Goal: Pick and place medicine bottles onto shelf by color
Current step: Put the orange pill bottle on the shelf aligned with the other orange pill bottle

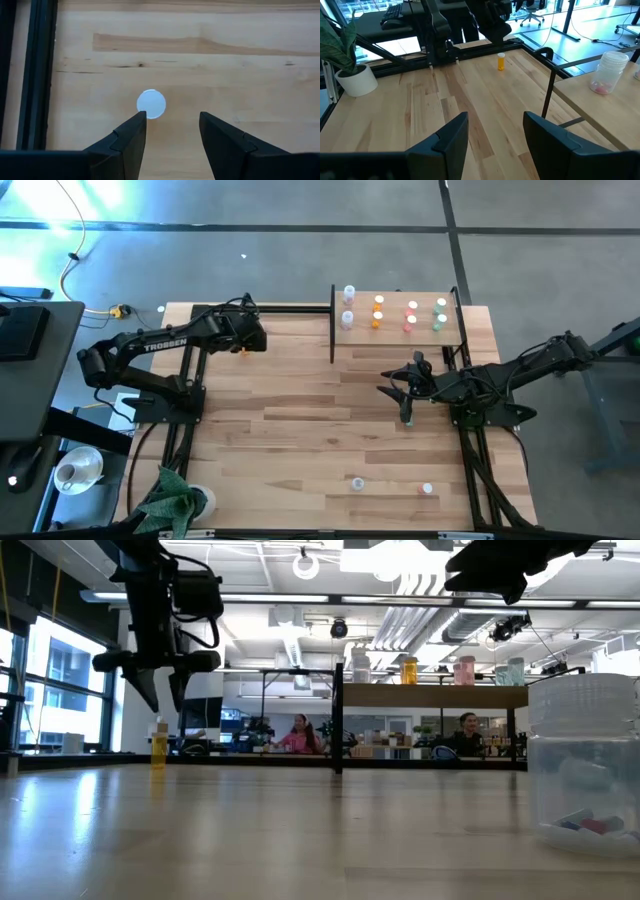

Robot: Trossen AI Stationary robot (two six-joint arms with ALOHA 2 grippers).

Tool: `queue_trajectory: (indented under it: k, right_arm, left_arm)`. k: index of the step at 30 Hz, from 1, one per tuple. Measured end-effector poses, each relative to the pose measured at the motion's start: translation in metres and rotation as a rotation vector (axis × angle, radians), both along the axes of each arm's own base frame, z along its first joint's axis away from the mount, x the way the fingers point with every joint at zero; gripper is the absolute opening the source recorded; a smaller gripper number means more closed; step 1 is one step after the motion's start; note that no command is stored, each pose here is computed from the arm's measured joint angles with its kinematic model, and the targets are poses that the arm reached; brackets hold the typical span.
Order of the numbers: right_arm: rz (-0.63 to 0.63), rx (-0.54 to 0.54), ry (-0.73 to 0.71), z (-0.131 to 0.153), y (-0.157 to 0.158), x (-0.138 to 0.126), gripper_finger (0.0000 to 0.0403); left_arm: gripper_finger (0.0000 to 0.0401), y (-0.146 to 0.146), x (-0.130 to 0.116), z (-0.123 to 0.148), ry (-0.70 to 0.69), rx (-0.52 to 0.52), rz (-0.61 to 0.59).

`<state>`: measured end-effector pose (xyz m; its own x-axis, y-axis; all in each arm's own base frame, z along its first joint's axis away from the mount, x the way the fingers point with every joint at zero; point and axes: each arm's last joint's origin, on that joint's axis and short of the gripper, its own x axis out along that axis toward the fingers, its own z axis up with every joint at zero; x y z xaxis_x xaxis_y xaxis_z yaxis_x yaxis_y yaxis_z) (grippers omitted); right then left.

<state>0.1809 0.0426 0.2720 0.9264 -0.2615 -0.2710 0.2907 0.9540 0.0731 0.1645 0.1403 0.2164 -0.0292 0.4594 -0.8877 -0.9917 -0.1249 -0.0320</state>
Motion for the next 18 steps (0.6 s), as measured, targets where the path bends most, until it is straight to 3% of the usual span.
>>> queue_trajectory:
  k: [18]
  right_arm:
    - [0.0, -0.001, 0.0, 0.0, 0.0, 0.0, 0.0181]
  left_arm:
    - [0.0172, 0.014, 0.005, -0.022, 0.094, -0.041, 0.017]
